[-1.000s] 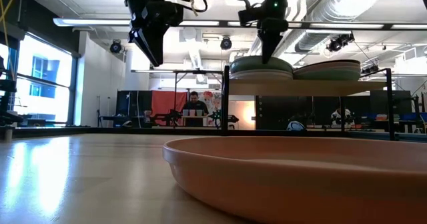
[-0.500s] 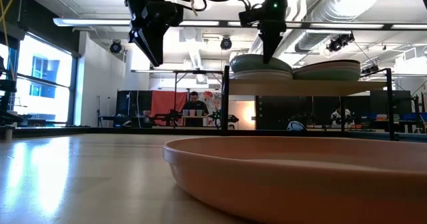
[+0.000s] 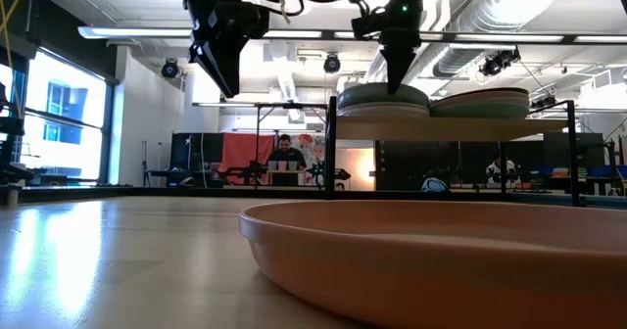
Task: Place and stack plates onto a shelf
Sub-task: Stack the blue plate on top of the gray plate on the shelf, then stack the light orange plate on top of the blue plate on the shelf
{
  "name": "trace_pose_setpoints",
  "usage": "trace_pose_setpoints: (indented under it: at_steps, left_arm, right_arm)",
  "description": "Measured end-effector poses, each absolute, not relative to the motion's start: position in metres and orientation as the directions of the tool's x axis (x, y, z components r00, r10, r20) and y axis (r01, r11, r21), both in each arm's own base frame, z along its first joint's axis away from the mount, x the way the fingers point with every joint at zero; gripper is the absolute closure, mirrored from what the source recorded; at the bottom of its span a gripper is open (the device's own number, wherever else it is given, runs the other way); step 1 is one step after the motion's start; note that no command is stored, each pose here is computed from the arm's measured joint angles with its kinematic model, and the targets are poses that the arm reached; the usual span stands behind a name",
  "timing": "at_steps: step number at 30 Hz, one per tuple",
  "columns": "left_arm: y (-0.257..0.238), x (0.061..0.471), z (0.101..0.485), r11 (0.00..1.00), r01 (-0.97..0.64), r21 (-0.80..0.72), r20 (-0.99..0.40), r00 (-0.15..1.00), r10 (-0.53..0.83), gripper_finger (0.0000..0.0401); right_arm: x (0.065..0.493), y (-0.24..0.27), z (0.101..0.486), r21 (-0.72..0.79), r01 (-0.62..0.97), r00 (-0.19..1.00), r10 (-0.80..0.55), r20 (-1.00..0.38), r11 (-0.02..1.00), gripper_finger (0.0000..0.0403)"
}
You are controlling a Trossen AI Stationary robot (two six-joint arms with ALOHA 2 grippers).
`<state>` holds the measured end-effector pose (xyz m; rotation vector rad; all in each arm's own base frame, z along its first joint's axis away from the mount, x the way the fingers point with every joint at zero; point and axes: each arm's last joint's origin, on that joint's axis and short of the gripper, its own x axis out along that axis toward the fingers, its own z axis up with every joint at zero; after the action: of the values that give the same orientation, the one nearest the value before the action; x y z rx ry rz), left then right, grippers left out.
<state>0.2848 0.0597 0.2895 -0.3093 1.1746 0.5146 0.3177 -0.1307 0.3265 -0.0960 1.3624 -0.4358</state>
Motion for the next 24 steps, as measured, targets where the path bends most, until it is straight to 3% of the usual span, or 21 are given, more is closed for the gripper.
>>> trace_pose_setpoints:
  at_steps: [10, 17, 24]
  left_arm:
    - [0.060, 0.285, 0.290, 0.845, -0.534, 0.034, -0.931, 0.290, 0.221, 0.0311]
    - [0.060, 0.285, 0.290, 0.845, -0.533, 0.034, -0.931, 0.290, 0.221, 0.0311]
    - [0.057, 0.286, 0.289, 0.860, -0.509, -0.042, -0.941, 0.310, 0.138, 0.0311]
  right_arm:
    - [0.317, -0.131, 0.330, -0.347, 0.253, 0.131, -0.388, -0.912, 0.903, 0.0294]
    - [0.315, -0.128, 0.354, -0.283, 0.328, 0.188, -0.356, -0.915, 0.901, 0.0286]
    - [0.311, -0.120, 0.378, -0.044, 0.405, 0.299, -0.178, -0.938, 0.913, 0.0286]
